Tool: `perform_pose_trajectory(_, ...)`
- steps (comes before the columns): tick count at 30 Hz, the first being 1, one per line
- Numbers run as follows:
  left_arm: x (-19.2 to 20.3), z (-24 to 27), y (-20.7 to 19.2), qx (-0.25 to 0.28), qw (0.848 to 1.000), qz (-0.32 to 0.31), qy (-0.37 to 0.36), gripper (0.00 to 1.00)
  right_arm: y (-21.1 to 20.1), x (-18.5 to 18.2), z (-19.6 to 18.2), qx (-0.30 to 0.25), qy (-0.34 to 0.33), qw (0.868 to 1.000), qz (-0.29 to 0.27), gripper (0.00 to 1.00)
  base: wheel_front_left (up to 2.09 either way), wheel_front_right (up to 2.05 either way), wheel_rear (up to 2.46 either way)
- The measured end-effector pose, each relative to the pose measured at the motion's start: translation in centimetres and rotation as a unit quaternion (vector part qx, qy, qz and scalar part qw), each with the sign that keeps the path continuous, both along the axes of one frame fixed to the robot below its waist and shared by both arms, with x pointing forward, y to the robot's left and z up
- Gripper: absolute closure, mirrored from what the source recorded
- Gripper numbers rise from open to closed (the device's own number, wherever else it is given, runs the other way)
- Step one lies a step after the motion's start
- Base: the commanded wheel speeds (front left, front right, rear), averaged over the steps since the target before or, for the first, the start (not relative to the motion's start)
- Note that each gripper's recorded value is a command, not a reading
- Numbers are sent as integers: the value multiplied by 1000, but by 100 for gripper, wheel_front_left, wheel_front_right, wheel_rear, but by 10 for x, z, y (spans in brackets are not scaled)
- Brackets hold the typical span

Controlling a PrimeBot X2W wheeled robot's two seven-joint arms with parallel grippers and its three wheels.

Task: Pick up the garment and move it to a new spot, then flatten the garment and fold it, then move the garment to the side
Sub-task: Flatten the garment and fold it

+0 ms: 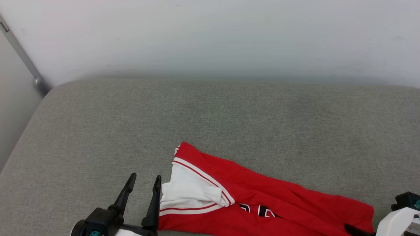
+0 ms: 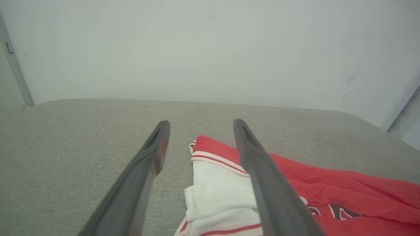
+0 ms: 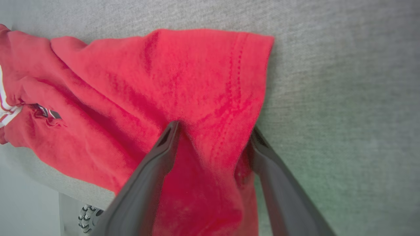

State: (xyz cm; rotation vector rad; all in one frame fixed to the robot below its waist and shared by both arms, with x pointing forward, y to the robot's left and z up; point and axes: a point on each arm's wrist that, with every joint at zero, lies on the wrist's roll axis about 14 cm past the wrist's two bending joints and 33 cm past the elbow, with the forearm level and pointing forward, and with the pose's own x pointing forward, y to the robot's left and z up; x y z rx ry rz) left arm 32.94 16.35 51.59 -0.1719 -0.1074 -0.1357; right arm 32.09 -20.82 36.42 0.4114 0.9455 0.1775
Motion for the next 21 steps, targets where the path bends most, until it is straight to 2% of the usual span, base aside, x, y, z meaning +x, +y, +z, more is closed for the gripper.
perform_pose_trajectory(9, -2, -7, -3, -1, 1000, -2, 11, 0, 3, 4, -4, -1, -1, 1000, 6, 0, 0, 0, 0)
perform_pose_trajectory(10, -1, -7, -4, -1, 1000, -3, 11, 0, 4, 5, -4, 0, -2, 1000, 5, 21, 0, 0, 0)
perform_pose_trajectory(11, -1, -7, -5, -1, 1000, -4, 11, 0, 5, 5, -5, 0, 0, 1000, 8, 49, 0, 0, 0)
perform_pose_trajectory(12, -1, -7, -5, -2, 1000, -5, 11, 0, 5, 7, -4, -3, -3, 1000, 14, 55, 0, 0, 0)
perform_pose_trajectory(13, -1, -7, -6, -3, 1000, -5, 11, 0, 6, 8, -3, -3, -7, 1000, 14, 75, 0, 0, 0)
perform_pose_trajectory(14, -1, -7, -6, -3, 1000, -6, 12, 0, 6, 7, -4, 0, -5, 1000, 12, 100, 0, 0, 0)
perform_pose_trajectory(21, 1, -10, -8, -4, 1000, -9, 17, 0, 1, 9, -1, 6, -5, 1000, 10, 100, 0, 0, 0)
